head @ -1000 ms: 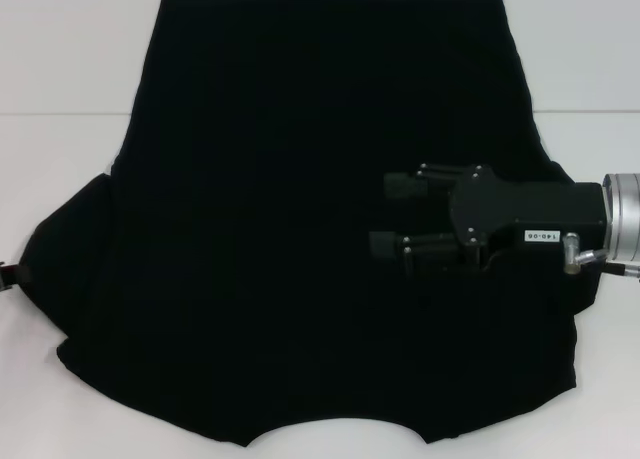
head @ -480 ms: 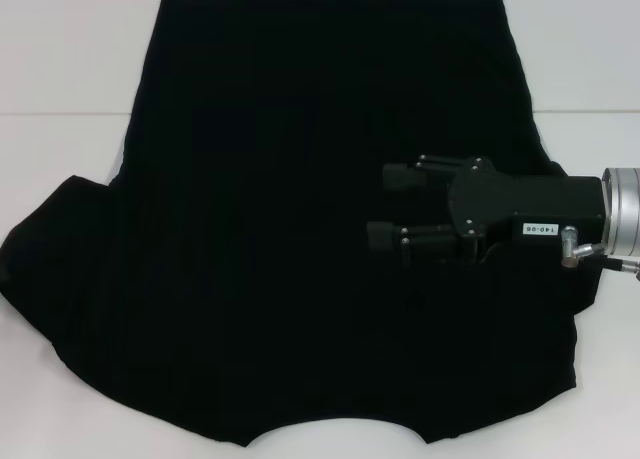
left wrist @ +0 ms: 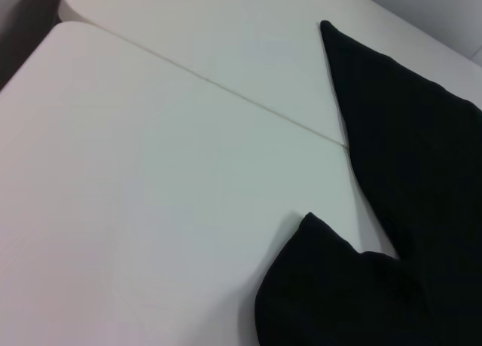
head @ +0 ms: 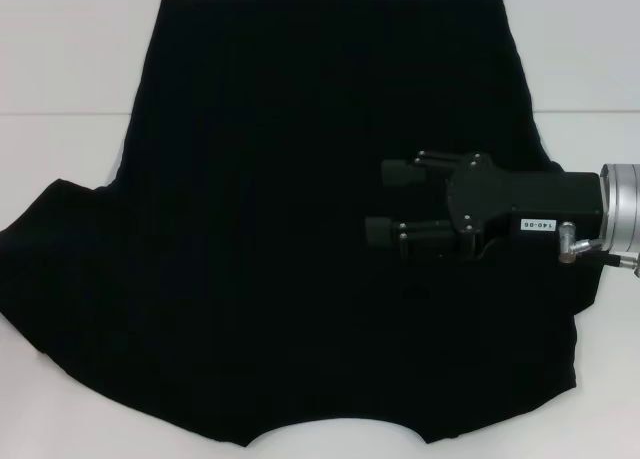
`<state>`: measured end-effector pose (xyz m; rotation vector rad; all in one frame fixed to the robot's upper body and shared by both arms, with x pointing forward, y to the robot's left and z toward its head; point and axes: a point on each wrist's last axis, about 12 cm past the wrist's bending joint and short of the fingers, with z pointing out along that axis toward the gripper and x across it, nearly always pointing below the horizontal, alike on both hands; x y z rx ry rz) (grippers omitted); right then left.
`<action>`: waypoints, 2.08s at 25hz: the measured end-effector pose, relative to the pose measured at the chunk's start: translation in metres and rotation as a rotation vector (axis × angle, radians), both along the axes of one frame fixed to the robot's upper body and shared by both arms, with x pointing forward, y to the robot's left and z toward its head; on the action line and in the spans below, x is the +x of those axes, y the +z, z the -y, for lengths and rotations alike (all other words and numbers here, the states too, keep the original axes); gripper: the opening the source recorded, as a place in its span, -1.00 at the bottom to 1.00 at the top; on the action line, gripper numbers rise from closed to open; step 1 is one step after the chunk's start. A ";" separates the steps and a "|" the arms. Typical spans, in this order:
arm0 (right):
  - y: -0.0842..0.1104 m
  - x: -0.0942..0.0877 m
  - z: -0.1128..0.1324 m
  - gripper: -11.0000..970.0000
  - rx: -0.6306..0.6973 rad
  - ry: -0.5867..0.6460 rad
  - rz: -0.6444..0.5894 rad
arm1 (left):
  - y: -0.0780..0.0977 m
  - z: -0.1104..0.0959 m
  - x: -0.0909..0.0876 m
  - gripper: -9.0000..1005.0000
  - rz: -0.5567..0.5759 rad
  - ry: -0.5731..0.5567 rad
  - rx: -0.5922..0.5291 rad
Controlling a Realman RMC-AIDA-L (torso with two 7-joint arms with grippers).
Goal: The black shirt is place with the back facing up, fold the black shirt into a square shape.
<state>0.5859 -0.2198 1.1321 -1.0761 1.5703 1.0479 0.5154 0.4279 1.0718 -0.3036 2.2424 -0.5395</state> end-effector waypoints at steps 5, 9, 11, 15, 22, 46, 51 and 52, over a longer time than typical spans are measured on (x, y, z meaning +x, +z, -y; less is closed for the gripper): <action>0.000 0.000 0.000 0.81 0.000 0.001 0.001 | 0.000 0.000 0.000 -0.99 -0.001 -0.002 0.002; 0.000 0.000 -0.001 0.80 0.001 0.001 -0.001 | 0.001 0.000 0.001 -0.99 0.001 -0.007 0.003; 0.000 0.000 -0.001 0.78 0.001 0.001 -0.002 | 0.001 0.002 0.002 -0.98 0.002 -0.019 0.001; 0.000 0.000 -0.001 0.70 0.001 0.001 -0.008 | 0.004 0.007 0.005 -0.98 0.007 -0.053 -0.011; -0.001 -0.001 0.002 0.60 -0.003 -0.003 -0.013 | 0.009 0.015 0.013 -0.99 0.025 -0.100 -0.016; -0.003 -0.003 0.009 0.60 -0.005 -0.014 -0.017 | 0.023 0.159 0.084 -0.96 0.056 -0.723 0.111; -0.002 -0.002 0.008 0.60 -0.004 -0.011 -0.014 | 0.022 0.162 0.080 -0.93 0.059 -0.736 0.072; -0.002 -0.002 0.008 0.60 -0.005 -0.012 -0.014 | 0.022 0.163 0.078 -0.92 0.062 -0.745 0.051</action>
